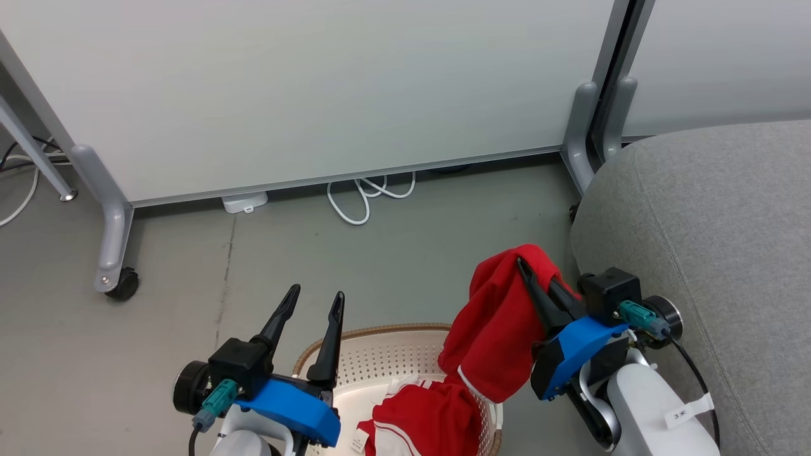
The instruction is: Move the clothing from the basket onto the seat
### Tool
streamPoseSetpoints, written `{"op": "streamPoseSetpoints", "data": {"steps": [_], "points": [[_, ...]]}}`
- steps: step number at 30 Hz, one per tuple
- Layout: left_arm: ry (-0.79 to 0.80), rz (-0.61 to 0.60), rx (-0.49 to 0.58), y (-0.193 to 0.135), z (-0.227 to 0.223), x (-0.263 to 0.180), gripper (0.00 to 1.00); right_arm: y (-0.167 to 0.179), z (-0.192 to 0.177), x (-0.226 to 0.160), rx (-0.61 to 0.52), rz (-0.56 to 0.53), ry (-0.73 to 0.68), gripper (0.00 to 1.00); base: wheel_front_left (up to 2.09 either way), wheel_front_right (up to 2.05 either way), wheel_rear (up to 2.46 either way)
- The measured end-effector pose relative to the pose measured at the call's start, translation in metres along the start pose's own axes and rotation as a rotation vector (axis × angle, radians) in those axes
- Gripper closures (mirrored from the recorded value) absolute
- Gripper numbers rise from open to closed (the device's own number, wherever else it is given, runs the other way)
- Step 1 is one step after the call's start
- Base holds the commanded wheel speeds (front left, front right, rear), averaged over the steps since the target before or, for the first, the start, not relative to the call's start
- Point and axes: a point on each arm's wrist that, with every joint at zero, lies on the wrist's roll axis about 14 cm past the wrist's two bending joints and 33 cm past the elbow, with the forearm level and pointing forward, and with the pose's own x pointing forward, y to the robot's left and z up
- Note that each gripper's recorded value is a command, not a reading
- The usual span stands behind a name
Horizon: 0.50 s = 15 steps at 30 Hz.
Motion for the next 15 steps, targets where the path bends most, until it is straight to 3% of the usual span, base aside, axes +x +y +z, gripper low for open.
{"op": "streamPoseSetpoints", "data": {"steps": [15], "points": [[0.026,-0.052,-0.004,-0.014,-0.010,0.010,0.00,-0.017,0.001,-0.008,0.010,-0.050,-0.003,1.00,0.00,0.00,0.00]]}}
